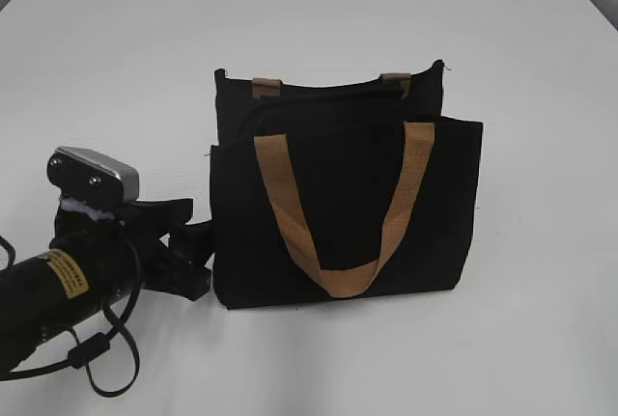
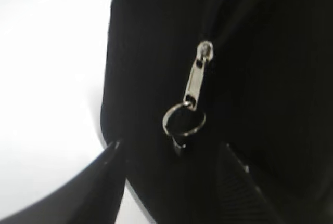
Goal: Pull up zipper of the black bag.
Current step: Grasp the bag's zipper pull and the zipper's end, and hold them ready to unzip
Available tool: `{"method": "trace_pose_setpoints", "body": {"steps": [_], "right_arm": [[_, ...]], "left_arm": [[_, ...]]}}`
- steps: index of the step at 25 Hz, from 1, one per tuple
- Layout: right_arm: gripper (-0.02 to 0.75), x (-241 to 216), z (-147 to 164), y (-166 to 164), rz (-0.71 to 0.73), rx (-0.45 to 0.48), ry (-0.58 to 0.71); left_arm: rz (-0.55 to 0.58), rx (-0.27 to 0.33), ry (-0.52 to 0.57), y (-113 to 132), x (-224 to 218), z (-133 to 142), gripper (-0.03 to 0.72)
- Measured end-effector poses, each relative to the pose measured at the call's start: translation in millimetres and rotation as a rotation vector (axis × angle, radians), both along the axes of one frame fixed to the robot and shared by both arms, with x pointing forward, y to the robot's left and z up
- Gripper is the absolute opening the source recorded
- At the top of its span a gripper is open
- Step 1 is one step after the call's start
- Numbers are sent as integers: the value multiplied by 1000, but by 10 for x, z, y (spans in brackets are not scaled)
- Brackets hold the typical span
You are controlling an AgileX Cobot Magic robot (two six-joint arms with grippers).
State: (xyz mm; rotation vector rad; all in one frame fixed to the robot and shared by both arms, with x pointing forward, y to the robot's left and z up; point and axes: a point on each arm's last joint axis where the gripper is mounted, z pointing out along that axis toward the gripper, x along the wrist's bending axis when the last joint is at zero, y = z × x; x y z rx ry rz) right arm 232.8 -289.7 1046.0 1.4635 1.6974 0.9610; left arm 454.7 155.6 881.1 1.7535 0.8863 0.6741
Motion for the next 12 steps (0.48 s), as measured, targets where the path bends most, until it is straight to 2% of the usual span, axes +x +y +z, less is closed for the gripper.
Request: {"method": "trace_pose_setpoints", "body": {"steps": [4,12], "right_arm": [[589,44,1,0,0,0,29],[589,150,0,2,1,3,100]], "left_arm": [[-12,7,8,-14,3,-22,439],[-22,77,98,-194,269,-45,440]]}}
